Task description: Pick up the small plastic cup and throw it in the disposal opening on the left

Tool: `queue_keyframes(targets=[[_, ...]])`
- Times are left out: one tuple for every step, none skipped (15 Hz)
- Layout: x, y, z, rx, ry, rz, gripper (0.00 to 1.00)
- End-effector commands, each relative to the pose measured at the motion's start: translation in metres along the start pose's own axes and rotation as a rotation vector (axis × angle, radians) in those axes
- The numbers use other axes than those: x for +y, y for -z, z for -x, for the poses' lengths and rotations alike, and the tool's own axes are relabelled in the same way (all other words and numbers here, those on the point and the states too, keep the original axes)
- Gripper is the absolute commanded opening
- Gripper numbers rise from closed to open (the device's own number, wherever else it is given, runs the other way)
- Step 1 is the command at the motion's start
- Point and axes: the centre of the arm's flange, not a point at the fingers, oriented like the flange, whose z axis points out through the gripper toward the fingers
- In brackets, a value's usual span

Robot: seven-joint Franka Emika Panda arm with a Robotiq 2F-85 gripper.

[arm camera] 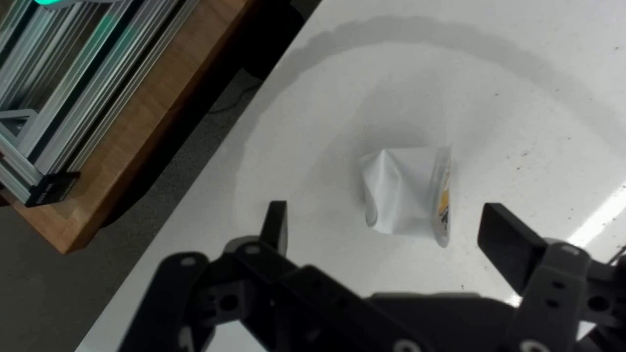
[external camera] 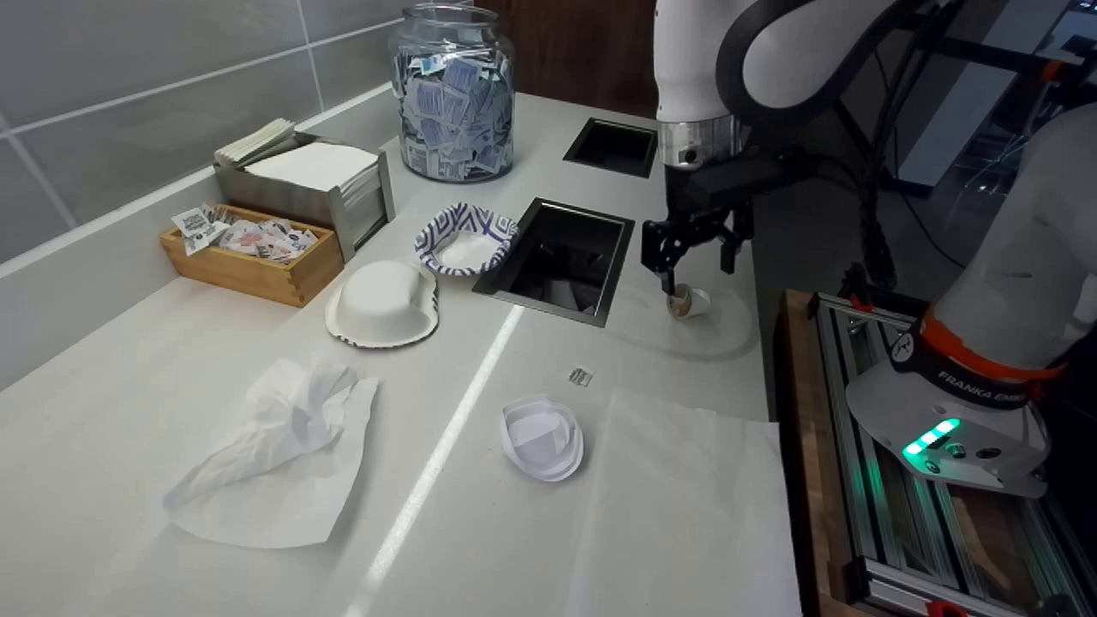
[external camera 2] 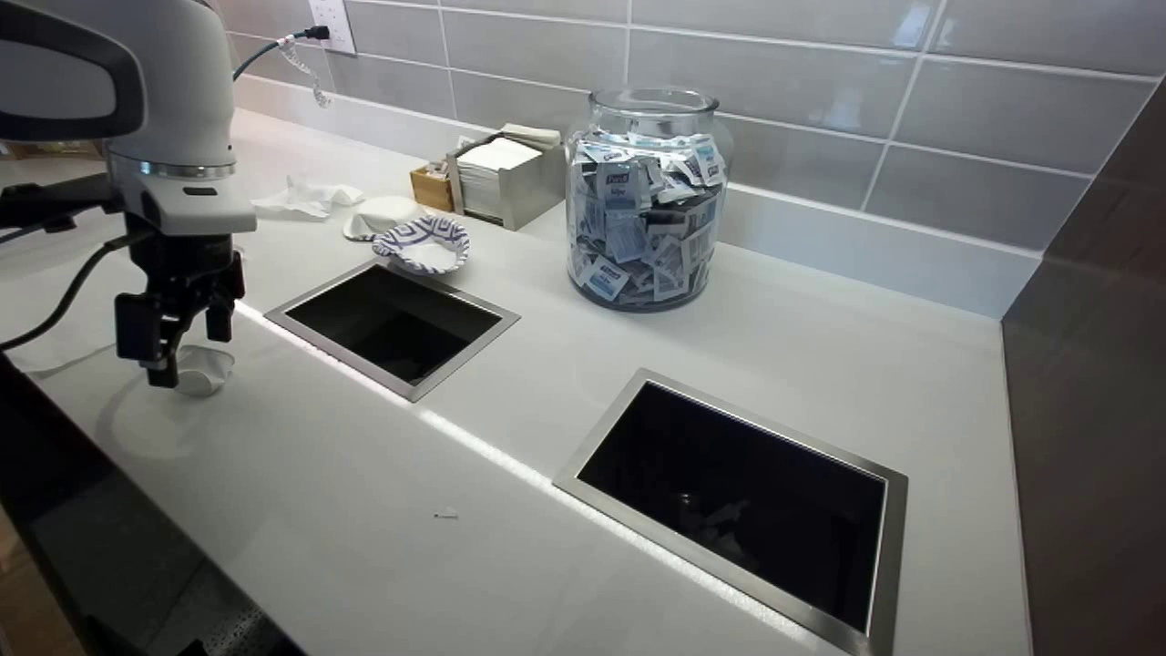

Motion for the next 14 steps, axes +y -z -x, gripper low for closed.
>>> queue_keyframes(targets=[[0.003, -0.007, 0.004, 0.04, 0.01, -0.039, 1.0], [0.002, -0.006, 0.004, 0.054, 0.016, -0.051, 1.0], [0.002, -0.006, 0.004, 0.063, 0.017, -0.058, 1.0], [0.001, -0.006, 0.003, 0.069, 0.02, -0.068, 1.0], [-0.001, -0.008, 0.002, 0.065, 0.022, -0.073, 1.0], [-0.003, -0.009, 0.0, 0.059, 0.022, -0.075, 1.0], [-0.003, -0.011, 0.0, 0.049, 0.018, -0.067, 1.0], [-0.002, -0.013, -0.001, 0.041, 0.016, -0.059, 1.0], [-0.002, -0.014, -0.001, 0.036, 0.012, -0.053, 1.0], [-0.003, -0.016, -0.001, 0.033, 0.014, -0.05, 1.0], [-0.003, -0.017, -0.001, 0.028, 0.013, -0.044, 1.0], [-0.004, -0.019, -0.001, 0.023, 0.014, -0.042, 1.0], [-0.004, -0.02, -0.001, 0.019, 0.015, -0.041, 1.0], [-0.005, -0.022, -0.002, 0.014, 0.018, -0.042, 1.0]])
